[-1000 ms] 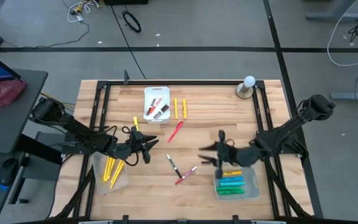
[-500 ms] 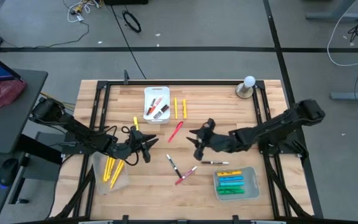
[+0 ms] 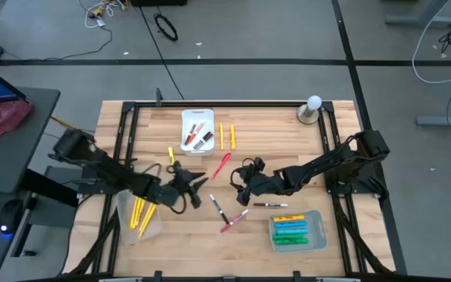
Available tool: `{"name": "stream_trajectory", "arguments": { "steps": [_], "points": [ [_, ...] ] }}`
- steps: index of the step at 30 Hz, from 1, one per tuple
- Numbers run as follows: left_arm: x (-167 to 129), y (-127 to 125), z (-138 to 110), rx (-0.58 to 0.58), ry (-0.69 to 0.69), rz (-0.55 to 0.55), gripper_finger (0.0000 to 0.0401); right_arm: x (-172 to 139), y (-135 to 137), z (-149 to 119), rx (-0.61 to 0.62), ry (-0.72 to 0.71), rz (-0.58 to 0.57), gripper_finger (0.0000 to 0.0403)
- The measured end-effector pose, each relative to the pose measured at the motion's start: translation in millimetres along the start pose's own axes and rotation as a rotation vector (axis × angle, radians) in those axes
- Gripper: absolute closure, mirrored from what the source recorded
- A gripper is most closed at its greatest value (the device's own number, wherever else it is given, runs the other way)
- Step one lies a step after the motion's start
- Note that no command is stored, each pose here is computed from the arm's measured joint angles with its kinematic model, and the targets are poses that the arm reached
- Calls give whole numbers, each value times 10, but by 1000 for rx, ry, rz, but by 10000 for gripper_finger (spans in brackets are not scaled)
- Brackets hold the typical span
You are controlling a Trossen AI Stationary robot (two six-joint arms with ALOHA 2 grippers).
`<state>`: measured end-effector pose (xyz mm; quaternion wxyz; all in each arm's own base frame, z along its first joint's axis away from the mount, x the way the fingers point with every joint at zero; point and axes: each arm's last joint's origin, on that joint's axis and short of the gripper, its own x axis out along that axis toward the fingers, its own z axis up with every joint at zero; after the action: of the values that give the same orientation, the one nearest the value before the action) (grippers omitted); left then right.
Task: Pick & Place Markers
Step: Put the pink pen into the transparent bin
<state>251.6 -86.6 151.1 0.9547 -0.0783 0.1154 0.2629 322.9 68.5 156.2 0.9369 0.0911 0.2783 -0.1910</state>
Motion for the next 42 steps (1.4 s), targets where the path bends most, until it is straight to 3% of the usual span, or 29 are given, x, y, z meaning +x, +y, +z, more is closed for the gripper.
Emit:
{"name": "stream_trajectory", "arguments": {
  "steps": [5,10,18,21,25,31,37,42],
  "points": [
    [361,-132,-120,33,96,89,298,-147,16,30,-25,20,6,141],
    [668,-80,-215,7,265,154,287,-312,30,64,-50,36,19,161],
    [959,67,-287,-8,349,185,221,-374,61,89,-64,6,20,188],
    [1012,89,-313,-12,384,137,217,-364,61,67,-72,17,15,195],
    [1036,91,-349,-12,397,127,255,-365,60,67,-72,19,15,201],
    [1037,77,-374,8,414,111,370,-379,80,54,-79,22,21,206],
    [915,31,-273,63,429,60,372,-427,131,-12,-112,50,30,207],
    [626,-82,91,121,375,-16,372,-457,166,-44,-125,59,40,206]
  ]
}}
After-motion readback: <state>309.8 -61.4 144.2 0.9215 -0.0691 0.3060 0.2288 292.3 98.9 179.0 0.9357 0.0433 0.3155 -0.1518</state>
